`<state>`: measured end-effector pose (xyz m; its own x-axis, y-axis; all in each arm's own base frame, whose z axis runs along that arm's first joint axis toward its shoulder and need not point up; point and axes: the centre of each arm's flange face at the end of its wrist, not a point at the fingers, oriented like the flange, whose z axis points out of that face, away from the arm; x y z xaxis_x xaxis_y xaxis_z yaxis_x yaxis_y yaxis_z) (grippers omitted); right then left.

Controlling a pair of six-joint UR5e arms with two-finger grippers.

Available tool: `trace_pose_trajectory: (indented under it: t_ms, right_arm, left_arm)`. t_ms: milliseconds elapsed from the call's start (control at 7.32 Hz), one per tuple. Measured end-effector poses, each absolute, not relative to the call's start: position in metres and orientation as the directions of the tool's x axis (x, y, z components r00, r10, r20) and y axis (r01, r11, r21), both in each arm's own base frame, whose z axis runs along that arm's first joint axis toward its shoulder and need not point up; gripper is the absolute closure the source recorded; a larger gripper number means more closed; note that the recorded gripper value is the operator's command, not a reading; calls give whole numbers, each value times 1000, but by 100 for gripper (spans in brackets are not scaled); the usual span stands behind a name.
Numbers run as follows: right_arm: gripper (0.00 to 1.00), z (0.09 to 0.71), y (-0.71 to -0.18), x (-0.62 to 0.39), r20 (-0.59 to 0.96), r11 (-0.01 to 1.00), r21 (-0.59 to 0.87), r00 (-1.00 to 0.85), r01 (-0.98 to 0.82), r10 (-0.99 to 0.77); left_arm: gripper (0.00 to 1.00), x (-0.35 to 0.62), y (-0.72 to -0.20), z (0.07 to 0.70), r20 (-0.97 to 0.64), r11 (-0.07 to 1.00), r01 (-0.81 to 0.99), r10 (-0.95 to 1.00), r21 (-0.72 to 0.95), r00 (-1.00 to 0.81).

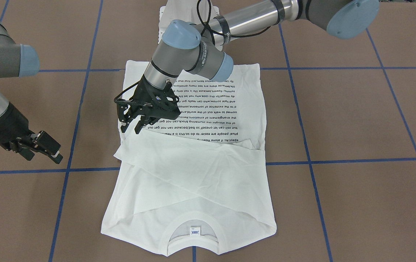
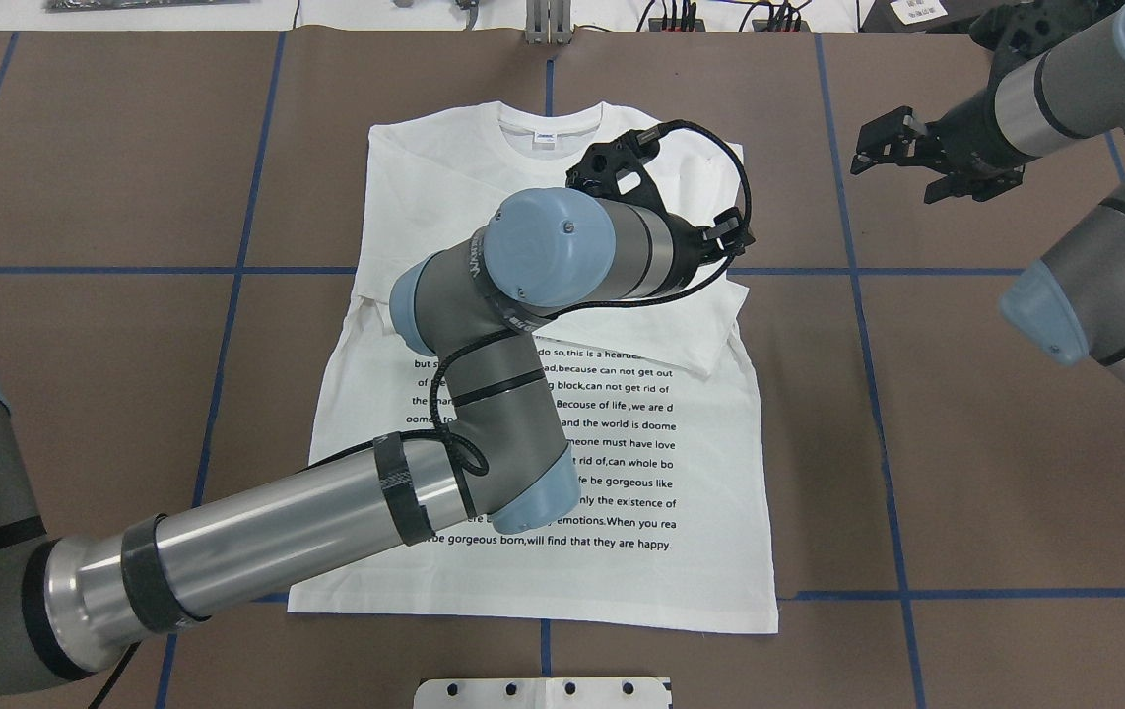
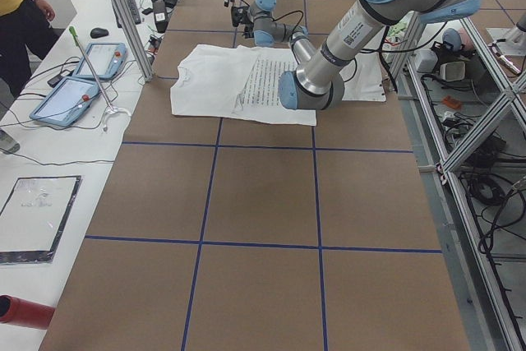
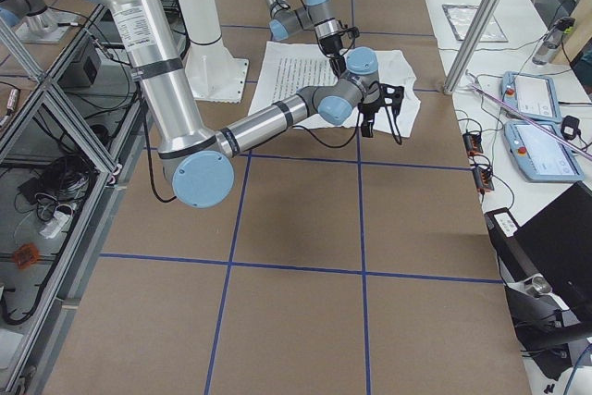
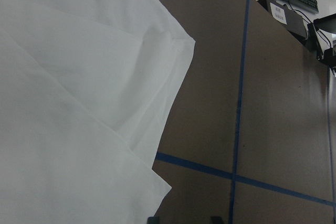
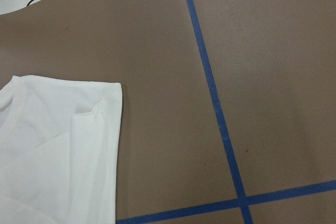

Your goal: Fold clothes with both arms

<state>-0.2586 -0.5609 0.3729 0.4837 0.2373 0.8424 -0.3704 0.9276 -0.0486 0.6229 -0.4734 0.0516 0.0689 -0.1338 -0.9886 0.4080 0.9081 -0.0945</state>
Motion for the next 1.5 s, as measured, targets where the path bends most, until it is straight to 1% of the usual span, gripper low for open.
trace_pose_trajectory:
  t_ms: [137, 546, 683, 820, 1093, 1229, 1503]
  right_arm:
    - [0, 363, -531, -276, 845, 916, -81, 460, -393, 272]
    - [2, 310, -394, -385, 823, 844, -203, 380, -496, 421]
    - [2, 294, -342, -414, 794, 818, -236, 381, -524, 473]
    - [2, 288, -291, -440, 766, 788, -253, 381, -562, 518]
    - [5, 314, -202, -474, 730, 738, -248, 380, -627, 568]
    - [7, 328, -170, -481, 724, 714, -250, 364, -654, 586]
    - [12, 346, -138, -491, 717, 704, -242, 365, -668, 593]
  left_arm:
    - [32, 600, -463, 72, -991, 911, 406, -111, -71, 76]
    - [31, 515, -442, 146, -976, 907, 391, 80, 156, 204]
    - [0, 492, -446, 169, -962, 904, 375, 118, 206, 245]
    - [0, 469, -451, 195, -945, 900, 351, 158, 257, 287]
    - [0, 430, -444, 234, -927, 895, 335, 181, 294, 328]
    - [0, 418, -438, 248, -926, 897, 336, 170, 287, 338]
    - [0, 408, -432, 260, -925, 899, 337, 158, 279, 345]
